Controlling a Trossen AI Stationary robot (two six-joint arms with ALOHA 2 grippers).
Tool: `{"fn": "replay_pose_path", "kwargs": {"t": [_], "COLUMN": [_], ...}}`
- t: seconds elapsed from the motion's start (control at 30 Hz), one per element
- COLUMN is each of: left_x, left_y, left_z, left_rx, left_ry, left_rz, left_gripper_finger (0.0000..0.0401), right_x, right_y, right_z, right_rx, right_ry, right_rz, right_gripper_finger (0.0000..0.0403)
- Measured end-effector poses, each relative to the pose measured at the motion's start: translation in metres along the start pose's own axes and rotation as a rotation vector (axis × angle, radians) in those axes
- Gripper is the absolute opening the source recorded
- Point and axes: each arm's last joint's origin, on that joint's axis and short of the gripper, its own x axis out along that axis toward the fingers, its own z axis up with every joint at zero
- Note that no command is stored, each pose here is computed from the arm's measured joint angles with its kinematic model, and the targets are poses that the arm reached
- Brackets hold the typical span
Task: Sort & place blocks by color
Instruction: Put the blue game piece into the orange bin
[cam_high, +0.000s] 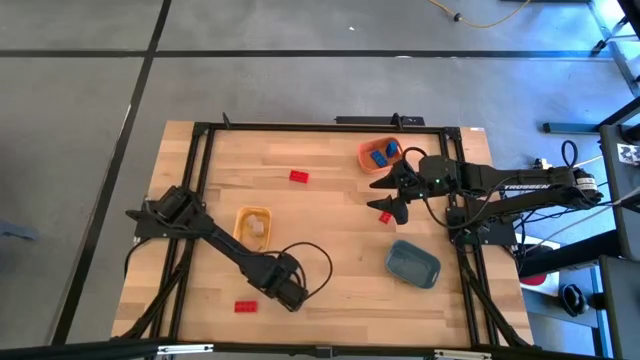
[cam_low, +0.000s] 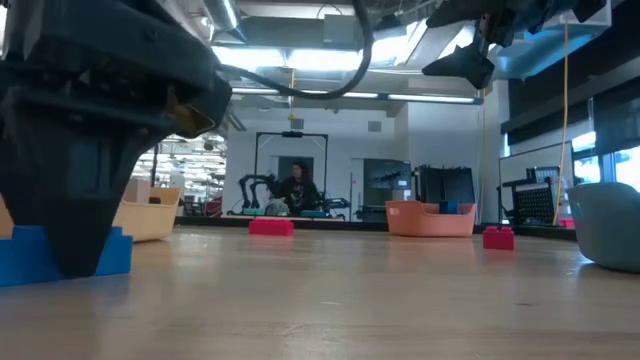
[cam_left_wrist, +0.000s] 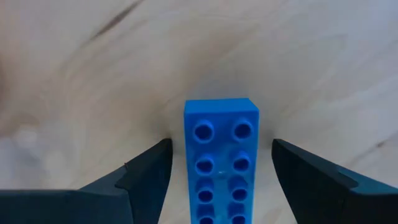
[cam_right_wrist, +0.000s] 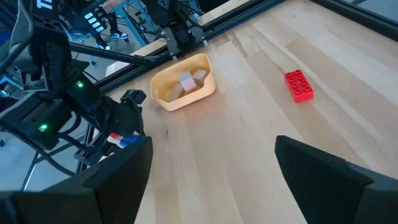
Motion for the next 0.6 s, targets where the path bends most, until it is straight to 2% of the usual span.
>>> {"fn": "replay_pose_path", "kwargs": {"t": [0.27,0.43,0.53,0.6], "left_x": [0.004,0.002,-0.001,-0.006], "left_y": [0.004,0.007,0.008,0.011], "left_z": [-0.001,0.000,0.002,0.004], "left_rx": [0.006,0.018,0.065,0.118], "left_ry": [0.006,-0.012,-0.008,-0.016], "left_rz": [0.007,0.026,0.027,0.028], "left_gripper_finger": [0.0241,0.0185,0.0141,0.0130], "right_x": [0.000,0.000,0.000,0.000], "right_y": [0.000,0.000,0.000,0.000], "right_z": [0.000,0.000,0.000,0.000], "right_rx": [0.001,0.000,0.000,-0.001], "right_ry": [0.000,0.000,0.000,0.000], "right_rz": [0.000,0.000,0.000,0.000], "right_gripper_finger": [0.0342,0.0342,0.0342,0.0342]}}
